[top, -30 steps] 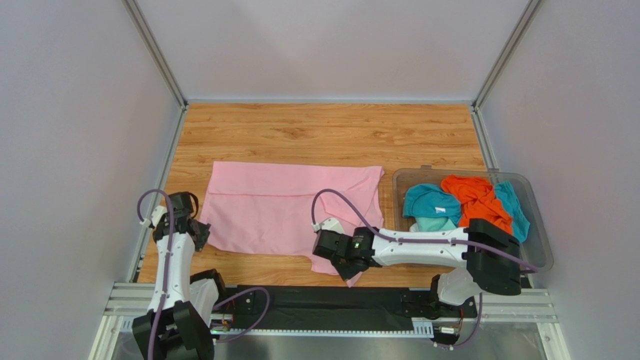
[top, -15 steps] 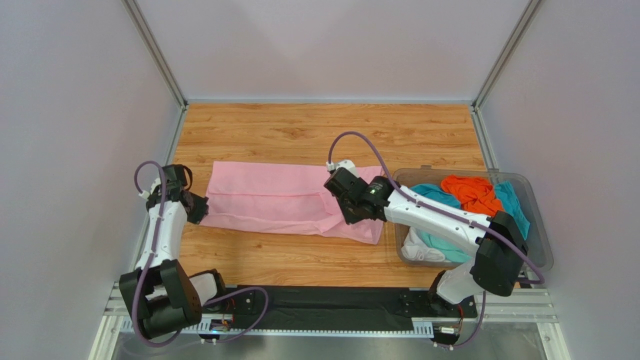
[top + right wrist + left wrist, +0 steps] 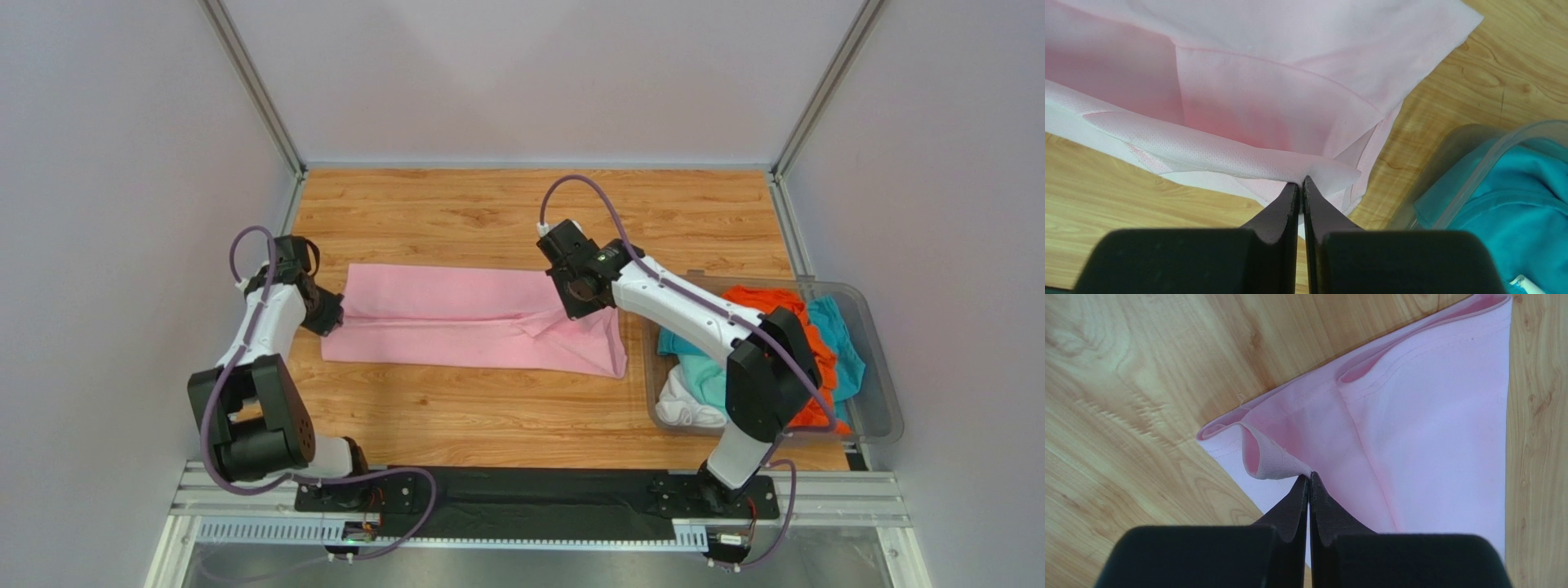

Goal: Fold and stack the t-shirts
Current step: Fold the tshirt

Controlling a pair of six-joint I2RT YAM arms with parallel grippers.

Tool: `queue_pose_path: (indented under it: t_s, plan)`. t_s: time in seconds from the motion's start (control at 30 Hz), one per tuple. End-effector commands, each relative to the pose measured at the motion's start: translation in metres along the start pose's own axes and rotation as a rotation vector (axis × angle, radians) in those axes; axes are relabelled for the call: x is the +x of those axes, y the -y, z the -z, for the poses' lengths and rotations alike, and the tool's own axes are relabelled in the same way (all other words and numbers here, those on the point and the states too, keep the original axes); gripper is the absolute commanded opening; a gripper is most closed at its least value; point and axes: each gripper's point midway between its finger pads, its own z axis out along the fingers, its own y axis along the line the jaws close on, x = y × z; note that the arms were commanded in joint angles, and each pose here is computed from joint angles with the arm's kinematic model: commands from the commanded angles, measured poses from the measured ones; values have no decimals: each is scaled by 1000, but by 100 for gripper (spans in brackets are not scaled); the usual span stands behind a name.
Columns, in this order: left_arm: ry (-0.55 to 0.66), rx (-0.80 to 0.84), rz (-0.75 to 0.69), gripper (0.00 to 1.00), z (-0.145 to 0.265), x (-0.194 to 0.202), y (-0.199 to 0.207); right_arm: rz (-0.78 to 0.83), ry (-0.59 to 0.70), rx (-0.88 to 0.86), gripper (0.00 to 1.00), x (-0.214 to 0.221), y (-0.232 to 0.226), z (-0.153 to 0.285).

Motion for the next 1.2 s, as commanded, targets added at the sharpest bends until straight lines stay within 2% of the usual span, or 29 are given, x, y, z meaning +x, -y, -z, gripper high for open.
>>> queue_pose_path:
  t_s: [0.0,0.17,0.23,0.3,0.33,0.37,0.4,0.43,0.47,0.57,0.6,0.63,0.67,0.73,0.93,1.0,1.17]
  plan:
    - [44,23,-10,0,-4,-19,18,45,34,-15,5,-26,1,-6]
    - [22,27,-44,1,-20,-22,31,41,-11,-5,8,-33,8,-34]
    - [1,23,-69,8,-29,-24,39,42,-26,11,11,-39,11,-47]
    - [-24,33,-100,18,-37,-25,49,35,-31,42,18,-45,19,-58]
    - [-28,37,-111,33,-38,-27,51,22,-27,57,23,-53,20,-66]
    - [-42,26,-128,44,-41,-26,51,8,-28,104,43,-56,31,-70]
    - [-27,28,-132,59,-37,-33,55,3,-30,129,57,-59,35,-71]
    - [-25,24,-136,94,-35,-34,55,-11,-14,182,68,-67,42,-70]
    - [-20,27,-142,100,-28,-35,55,-23,-13,201,71,-68,45,-68]
    - [6,65,-152,100,-10,-37,57,-69,-10,196,78,-61,45,-54]
    - [2,78,-160,100,-6,-32,57,-92,29,172,88,-66,44,-39]
    - [15,98,-171,100,2,-33,59,-105,1,137,95,-50,36,-41]
    - [8,113,-182,100,5,-29,60,-124,21,107,100,-50,32,-38]
    - [1,149,-222,100,13,-21,67,-149,31,7,100,-43,14,-26]
    - [-105,250,-303,100,12,4,96,-175,-16,-203,100,-19,-40,-39]
    - [-114,255,-309,100,11,6,97,-179,-20,-322,100,-25,-69,-44]
    - [-71,219,-312,100,13,3,83,-209,5,-408,100,-51,-103,-67]
